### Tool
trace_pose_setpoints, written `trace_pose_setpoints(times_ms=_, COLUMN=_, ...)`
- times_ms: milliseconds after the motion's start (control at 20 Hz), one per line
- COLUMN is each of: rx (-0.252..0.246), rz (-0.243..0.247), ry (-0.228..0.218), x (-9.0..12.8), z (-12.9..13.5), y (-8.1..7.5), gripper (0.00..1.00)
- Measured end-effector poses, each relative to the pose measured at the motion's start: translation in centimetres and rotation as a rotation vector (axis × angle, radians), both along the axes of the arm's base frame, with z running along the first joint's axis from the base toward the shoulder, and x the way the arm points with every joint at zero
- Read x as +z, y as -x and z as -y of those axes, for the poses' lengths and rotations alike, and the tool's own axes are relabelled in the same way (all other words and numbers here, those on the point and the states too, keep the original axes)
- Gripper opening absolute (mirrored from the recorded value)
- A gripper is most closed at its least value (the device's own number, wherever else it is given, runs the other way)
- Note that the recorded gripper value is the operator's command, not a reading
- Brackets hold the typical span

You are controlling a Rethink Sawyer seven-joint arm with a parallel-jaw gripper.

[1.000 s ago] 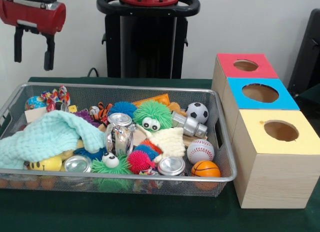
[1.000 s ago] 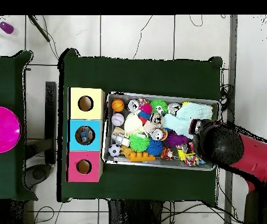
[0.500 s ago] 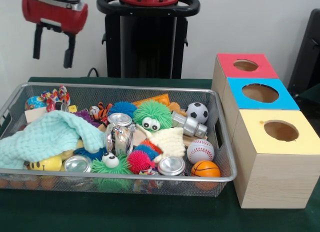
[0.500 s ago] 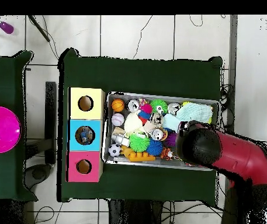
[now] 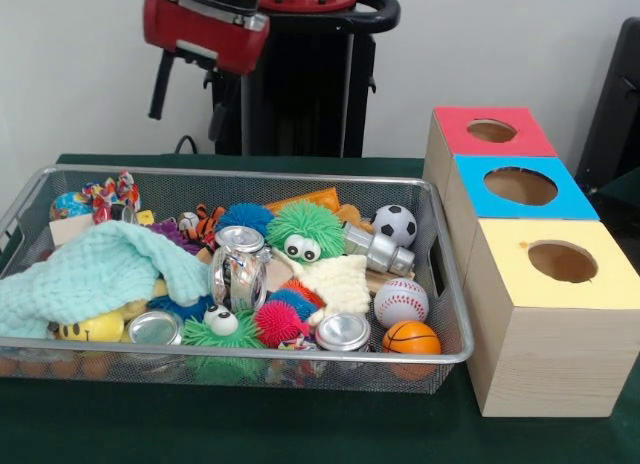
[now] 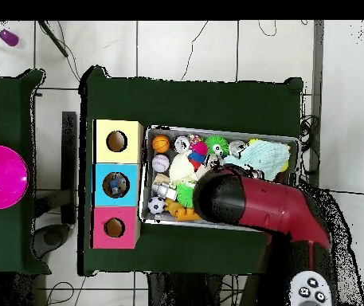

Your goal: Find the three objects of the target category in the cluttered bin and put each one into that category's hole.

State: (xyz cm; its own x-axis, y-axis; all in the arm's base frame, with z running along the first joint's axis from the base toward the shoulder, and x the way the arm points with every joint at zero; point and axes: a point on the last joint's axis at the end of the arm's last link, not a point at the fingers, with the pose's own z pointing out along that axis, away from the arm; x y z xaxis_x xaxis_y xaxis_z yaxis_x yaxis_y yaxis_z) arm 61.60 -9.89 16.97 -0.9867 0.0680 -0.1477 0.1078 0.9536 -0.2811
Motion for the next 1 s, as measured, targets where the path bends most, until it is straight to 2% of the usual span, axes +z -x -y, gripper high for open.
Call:
trace_pose_setpoints(times_ms=50, rx=-0.015, rz=0.013, ry=-0.004, x=-0.1, z=-0.2, y=-0.1, gripper=1.00)
trace_pose_setpoints(times_ms=100, rx=-0.067, rz=0.072, ry=-0.017, x=-0.3, z=-0.5, y=-0.8, gripper=1.00)
trace_pose_setpoints(times_ms=250, rx=-0.116, rz=0.148, ry=-0.028, x=-0.3, z=-0.3, y=-1.6, gripper=1.00)
trace_pose_setpoints(times_ms=300, rx=-0.137, rz=0.188, ry=-0.031, x=-0.3, z=-0.1, y=-2.0, gripper=1.00)
trace_pose_setpoints(times_ms=350, rx=-0.163, rz=0.248, ry=-0.030, x=-0.1, z=0.4, y=-2.7, gripper=1.00)
trace_pose_setpoints(times_ms=400, rx=-0.175, rz=0.281, ry=-0.028, x=-0.1, z=0.6, y=-3.0, gripper=1.00)
trace_pose_setpoints(times_ms=550, rx=-0.197, rz=0.337, ry=-0.022, x=-0.1, z=1.2, y=-3.5, gripper=1.00)
trace_pose_setpoints(times_ms=650, rx=-0.215, rz=0.361, ry=-0.013, x=-0.2, z=1.7, y=-3.5, gripper=1.00)
trace_pose_setpoints(times_ms=800, rx=-0.245, rz=0.357, ry=-0.002, x=-0.6, z=1.8, y=-3.1, gripper=1.00)
trace_pose_setpoints(times_ms=900, rx=-0.278, rz=0.350, ry=0.006, x=-1.0, z=1.6, y=-2.8, gripper=1.00)
trace_pose_setpoints(times_ms=1000, rx=-0.338, rz=0.346, ry=0.016, x=-1.6, z=0.7, y=-2.4, gripper=1.00)
